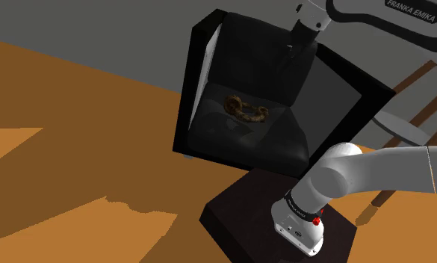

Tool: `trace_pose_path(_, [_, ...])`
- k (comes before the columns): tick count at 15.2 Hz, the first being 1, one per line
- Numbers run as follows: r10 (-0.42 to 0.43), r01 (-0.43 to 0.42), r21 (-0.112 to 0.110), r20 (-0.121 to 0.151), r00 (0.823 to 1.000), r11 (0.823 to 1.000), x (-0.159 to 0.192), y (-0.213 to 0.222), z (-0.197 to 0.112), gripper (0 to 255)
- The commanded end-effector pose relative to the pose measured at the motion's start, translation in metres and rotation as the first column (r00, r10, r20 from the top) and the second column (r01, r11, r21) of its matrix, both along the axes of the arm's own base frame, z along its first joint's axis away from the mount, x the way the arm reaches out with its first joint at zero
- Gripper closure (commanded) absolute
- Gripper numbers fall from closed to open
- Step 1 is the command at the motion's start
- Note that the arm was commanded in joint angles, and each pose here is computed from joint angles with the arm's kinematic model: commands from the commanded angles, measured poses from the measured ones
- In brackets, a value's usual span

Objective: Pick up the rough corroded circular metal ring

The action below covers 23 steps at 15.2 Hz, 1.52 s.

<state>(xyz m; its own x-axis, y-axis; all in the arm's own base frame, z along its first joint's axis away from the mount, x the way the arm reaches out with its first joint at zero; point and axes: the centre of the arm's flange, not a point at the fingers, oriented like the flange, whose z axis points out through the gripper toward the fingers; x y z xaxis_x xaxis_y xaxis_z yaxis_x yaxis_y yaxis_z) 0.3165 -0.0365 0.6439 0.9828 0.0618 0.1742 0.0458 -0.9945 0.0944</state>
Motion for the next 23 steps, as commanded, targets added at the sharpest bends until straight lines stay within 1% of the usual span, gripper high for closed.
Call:
trace_pose_path(1, [0.0, 0.0, 0.0, 0.0, 1.0, 1.0, 0.0, 0.0, 0.0, 0])
trace_pose_path(10, [-0.047, 0.045, -0.016, -0.094, 0.994, 0.999, 0.072, -0.01, -0.102, 0])
trace_pose_path(20, [-0.099, 0.093, -0.039, -0.197, 0.975, 0.995, 0.14, -0.027, -0.222, 0])
trace_pose_path(21, [-0.104, 0.097, -0.041, -0.205, 0.973, 0.994, 0.145, -0.029, -0.232, 0])
trace_pose_path(23, [-0.104, 0.097, -0.041, -0.205, 0.973, 0.994, 0.145, -0.029, -0.243, 0])
